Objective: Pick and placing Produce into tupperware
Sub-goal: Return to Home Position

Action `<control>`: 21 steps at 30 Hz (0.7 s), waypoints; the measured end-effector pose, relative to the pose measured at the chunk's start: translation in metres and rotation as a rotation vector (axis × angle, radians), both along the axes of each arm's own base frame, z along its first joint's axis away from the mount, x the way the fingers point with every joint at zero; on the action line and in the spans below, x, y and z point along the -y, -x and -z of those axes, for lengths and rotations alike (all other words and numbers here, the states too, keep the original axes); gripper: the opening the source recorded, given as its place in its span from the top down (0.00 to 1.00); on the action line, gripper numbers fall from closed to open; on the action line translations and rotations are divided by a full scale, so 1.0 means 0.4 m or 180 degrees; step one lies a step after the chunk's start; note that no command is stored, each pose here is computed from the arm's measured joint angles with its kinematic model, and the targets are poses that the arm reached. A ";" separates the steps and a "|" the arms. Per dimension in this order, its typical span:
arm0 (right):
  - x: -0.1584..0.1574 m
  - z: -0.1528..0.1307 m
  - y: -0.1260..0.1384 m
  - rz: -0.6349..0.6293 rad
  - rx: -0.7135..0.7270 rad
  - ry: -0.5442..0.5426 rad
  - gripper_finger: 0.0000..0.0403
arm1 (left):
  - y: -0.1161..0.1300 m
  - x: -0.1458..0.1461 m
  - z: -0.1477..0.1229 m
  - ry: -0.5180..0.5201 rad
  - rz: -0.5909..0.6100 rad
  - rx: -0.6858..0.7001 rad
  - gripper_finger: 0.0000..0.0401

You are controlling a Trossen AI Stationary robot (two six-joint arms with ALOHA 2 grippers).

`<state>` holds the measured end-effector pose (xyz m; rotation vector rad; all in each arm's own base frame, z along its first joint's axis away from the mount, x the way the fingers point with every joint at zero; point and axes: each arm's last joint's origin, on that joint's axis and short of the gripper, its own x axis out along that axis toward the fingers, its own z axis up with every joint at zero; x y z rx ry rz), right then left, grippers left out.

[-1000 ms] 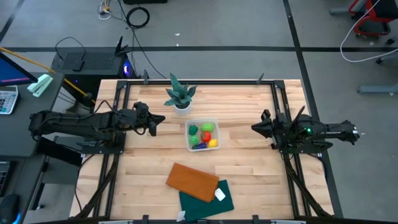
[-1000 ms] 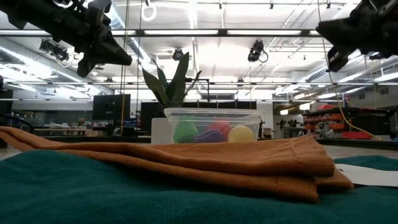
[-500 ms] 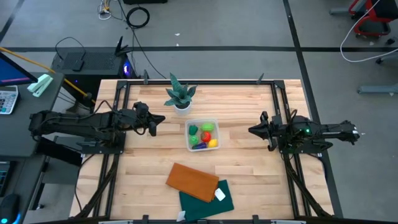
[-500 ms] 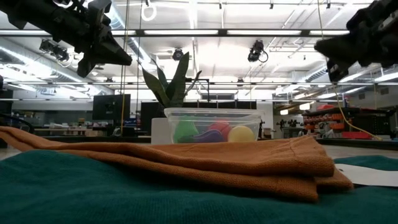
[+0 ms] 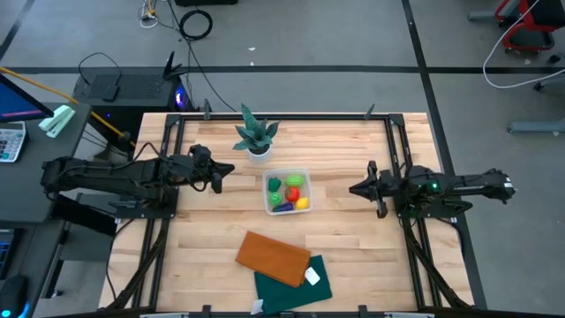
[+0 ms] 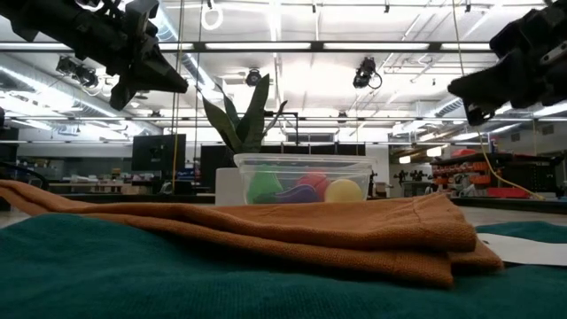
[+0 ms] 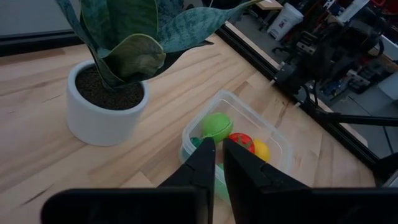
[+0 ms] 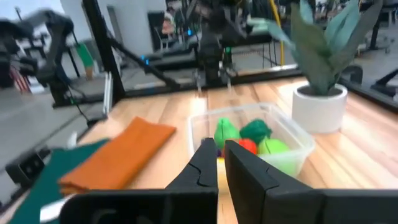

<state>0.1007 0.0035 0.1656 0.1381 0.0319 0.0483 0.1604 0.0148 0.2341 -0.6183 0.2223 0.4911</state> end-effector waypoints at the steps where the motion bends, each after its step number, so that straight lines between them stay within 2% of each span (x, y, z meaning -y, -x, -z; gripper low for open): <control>1: 0.000 0.004 -0.003 -0.0002 -0.0053 0.0022 1.00 | 0.000 0.000 0.000 0.0000 0.0000 -0.0002 0.91; 7: 0.000 0.025 -0.017 0.0007 -0.0383 -0.0070 1.00 | -0.002 0.000 -0.005 -0.0029 0.0010 0.0061 0.91; 11: -0.001 0.031 -0.021 0.0029 -0.0504 -0.0263 1.00 | -0.008 0.004 -0.025 -0.0449 0.0180 0.0166 0.94; 14: 0.000 0.028 -0.021 0.0038 -0.0504 -0.0279 1.00 | -0.001 0.008 -0.042 -0.0747 0.0275 0.0231 0.97; 21: 0.001 0.026 -0.022 0.0101 -0.0486 -0.0398 1.00 | 0.056 0.009 -0.028 -0.0847 0.0246 0.0513 0.97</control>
